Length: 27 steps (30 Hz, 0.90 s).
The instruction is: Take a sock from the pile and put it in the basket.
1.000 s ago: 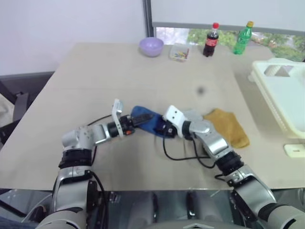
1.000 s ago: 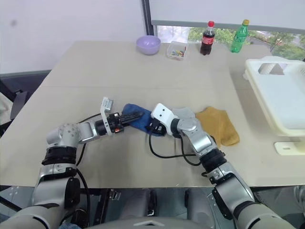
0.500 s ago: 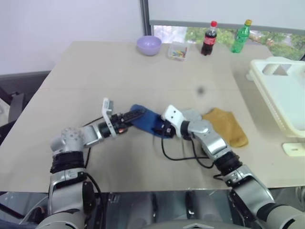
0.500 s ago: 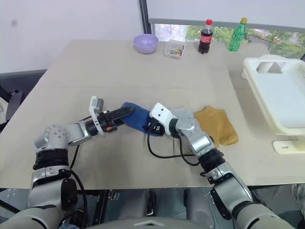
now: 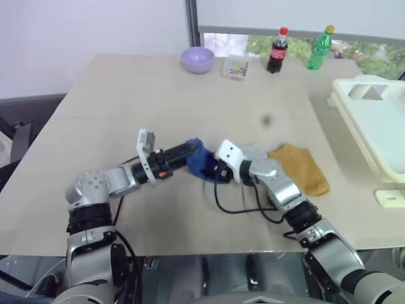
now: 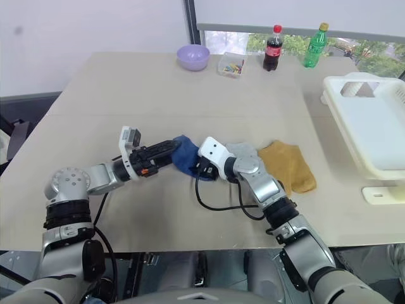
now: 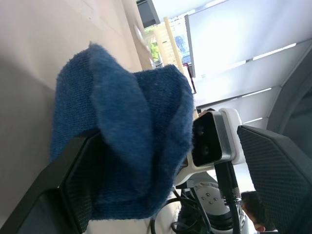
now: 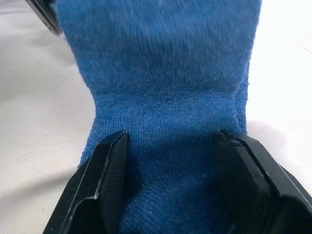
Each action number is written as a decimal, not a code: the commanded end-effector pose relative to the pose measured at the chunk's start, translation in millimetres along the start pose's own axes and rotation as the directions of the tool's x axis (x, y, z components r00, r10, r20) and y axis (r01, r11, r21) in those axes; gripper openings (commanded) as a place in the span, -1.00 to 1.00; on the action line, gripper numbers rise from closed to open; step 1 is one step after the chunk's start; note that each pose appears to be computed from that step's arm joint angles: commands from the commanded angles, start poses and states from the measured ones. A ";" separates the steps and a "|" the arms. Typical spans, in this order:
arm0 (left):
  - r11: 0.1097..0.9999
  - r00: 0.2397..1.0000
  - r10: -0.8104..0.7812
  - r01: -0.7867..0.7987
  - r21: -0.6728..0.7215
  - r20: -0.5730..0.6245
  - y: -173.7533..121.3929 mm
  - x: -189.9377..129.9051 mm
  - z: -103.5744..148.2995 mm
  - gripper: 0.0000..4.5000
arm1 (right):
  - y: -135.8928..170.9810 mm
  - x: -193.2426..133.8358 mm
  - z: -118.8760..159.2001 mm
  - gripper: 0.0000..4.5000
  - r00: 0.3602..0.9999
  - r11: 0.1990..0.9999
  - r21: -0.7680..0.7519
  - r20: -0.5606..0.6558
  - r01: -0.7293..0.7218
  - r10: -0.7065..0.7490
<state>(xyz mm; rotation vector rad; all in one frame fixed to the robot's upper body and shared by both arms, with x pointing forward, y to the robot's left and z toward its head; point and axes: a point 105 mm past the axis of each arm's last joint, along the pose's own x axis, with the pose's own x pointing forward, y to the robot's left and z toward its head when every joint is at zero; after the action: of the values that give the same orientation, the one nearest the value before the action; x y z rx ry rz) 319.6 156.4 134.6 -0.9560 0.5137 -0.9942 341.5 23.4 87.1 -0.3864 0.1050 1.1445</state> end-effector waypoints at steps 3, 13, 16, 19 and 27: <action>0.995 0.996 -0.083 0.084 0.053 -0.008 -20.5 6.2 4.1 0.99 | 3.6 -2.1 -8.8 0.29 0.999 1.000 -0.002 -0.037 -0.002 0.002; 0.995 0.994 -0.091 0.093 0.047 -0.053 -15.5 19.8 -5.5 0.99 | 1.7 -6.7 22.0 0.29 0.998 1.000 -0.024 0.069 -0.003 0.005; 0.994 0.994 -0.092 0.095 0.050 -0.055 -14.2 21.9 -4.9 0.99 | 1.5 -11.5 30.7 0.29 0.996 0.999 -0.043 0.090 -0.009 0.013; 0.994 0.994 -0.091 0.094 0.053 -0.056 -13.0 23.5 -4.4 0.99 | 2.0 -16.1 35.9 0.29 0.995 0.998 -0.058 0.100 -0.016 0.021; 0.994 0.992 -0.095 0.099 0.050 -0.082 -10.1 29.6 -9.0 1.00 | 6.1 -31.6 39.1 0.93 0.997 0.994 -0.094 0.052 -0.060 0.065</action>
<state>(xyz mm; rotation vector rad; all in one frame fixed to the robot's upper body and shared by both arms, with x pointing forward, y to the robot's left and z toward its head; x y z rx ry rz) 321.8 128.4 132.4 -0.9106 0.5322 -1.0938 323.9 11.1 116.6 -0.4273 0.0642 1.2062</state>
